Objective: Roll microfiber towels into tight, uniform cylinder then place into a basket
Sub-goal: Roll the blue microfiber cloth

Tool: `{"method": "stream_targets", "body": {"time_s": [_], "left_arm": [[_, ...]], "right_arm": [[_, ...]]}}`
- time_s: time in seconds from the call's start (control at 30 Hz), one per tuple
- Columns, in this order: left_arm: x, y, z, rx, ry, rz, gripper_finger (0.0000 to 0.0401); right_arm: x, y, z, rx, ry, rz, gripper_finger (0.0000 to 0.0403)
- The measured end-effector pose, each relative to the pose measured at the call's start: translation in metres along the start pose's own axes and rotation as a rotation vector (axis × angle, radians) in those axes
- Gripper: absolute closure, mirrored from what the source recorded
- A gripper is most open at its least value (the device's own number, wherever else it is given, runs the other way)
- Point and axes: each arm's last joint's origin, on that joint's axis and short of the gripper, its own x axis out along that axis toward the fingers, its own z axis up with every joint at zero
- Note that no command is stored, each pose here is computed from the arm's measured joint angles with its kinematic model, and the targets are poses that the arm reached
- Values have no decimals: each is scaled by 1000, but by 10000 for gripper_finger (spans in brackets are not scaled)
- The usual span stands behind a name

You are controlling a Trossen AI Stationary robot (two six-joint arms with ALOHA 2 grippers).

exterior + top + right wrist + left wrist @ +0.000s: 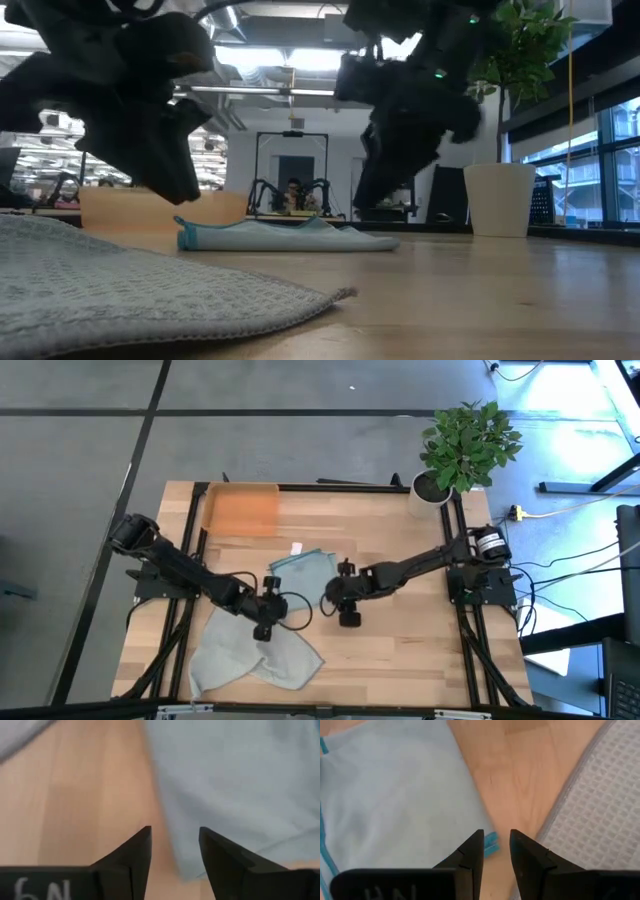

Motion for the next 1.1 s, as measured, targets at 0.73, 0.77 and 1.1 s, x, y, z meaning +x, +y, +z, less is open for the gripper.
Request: {"method": "stream_targets", "body": {"time_s": [0.73,0.77,1.1], "left_arm": [[22,-10,-2,-32,-30,101,317],[23,-10,-2,-37,-30,101,317],[29,-11,-7,-51,-2,108,317]], "right_arm": [[21,9,-36,-210,-41,-141,237],[22,9,-38,-208,-44,-142,237],[26,6,-47,-195,-89,-146,237]]}}
